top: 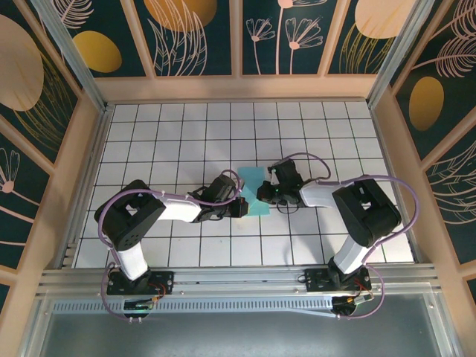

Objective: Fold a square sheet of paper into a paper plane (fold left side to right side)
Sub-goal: Fold the triangle a second time at the center of the table.

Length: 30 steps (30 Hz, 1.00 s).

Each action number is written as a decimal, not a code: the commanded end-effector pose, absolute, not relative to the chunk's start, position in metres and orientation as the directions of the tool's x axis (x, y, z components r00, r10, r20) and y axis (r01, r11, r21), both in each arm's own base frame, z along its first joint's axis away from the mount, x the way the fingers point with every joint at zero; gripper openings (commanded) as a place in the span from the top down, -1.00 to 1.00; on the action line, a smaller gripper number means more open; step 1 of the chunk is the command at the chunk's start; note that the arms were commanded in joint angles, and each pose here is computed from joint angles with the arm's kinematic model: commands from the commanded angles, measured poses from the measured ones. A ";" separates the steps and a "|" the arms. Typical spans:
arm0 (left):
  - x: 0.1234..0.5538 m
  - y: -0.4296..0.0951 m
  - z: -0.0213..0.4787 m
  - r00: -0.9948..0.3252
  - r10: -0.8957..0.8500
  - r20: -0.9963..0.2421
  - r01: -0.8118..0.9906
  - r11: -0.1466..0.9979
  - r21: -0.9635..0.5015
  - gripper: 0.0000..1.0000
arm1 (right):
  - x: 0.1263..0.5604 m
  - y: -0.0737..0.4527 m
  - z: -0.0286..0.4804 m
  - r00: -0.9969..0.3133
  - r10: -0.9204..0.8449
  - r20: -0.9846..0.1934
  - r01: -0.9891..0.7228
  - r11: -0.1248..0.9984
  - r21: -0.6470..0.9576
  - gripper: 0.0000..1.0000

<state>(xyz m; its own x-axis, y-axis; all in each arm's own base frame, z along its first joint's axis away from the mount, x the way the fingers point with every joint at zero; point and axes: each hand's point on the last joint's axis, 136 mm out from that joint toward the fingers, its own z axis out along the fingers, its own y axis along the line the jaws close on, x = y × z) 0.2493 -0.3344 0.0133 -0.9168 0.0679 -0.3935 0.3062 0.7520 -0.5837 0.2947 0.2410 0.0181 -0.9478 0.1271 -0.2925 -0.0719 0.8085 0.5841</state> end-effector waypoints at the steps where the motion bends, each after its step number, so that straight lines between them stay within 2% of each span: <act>1: 0.226 -0.298 -0.033 -0.959 0.092 -0.269 0.216 0.850 -0.481 1.00 | 0.316 0.212 0.009 -0.933 0.166 -0.318 -0.024 0.856 0.517 1.00; 9: 0.225 -0.299 -0.033 -0.959 0.089 -0.270 0.216 0.846 -0.488 1.00 | 0.340 0.196 0.010 -0.924 0.187 -0.333 -0.008 0.862 0.506 1.00; 14: 0.226 -0.302 -0.031 -0.958 0.080 -0.277 0.215 0.837 -0.503 1.00 | 0.348 0.196 0.033 -0.907 0.196 -0.373 -0.031 0.852 0.522 1.00; 21: 0.229 -0.305 -0.026 -0.955 0.074 -0.286 0.218 0.831 -0.512 1.00 | 0.321 0.212 0.063 -0.900 0.196 -0.389 -0.092 0.787 0.610 1.00; 26: 0.230 -0.306 -0.025 -0.954 0.076 -0.290 0.222 0.830 -0.512 1.00 | 0.299 0.244 0.063 -0.922 0.163 -0.350 -0.129 0.724 0.677 1.00; 30: 0.230 -0.306 -0.025 -0.955 0.072 -0.289 0.219 0.828 -0.516 1.00 | 0.295 0.260 0.053 -0.934 0.140 -0.328 -0.131 0.720 0.682 1.00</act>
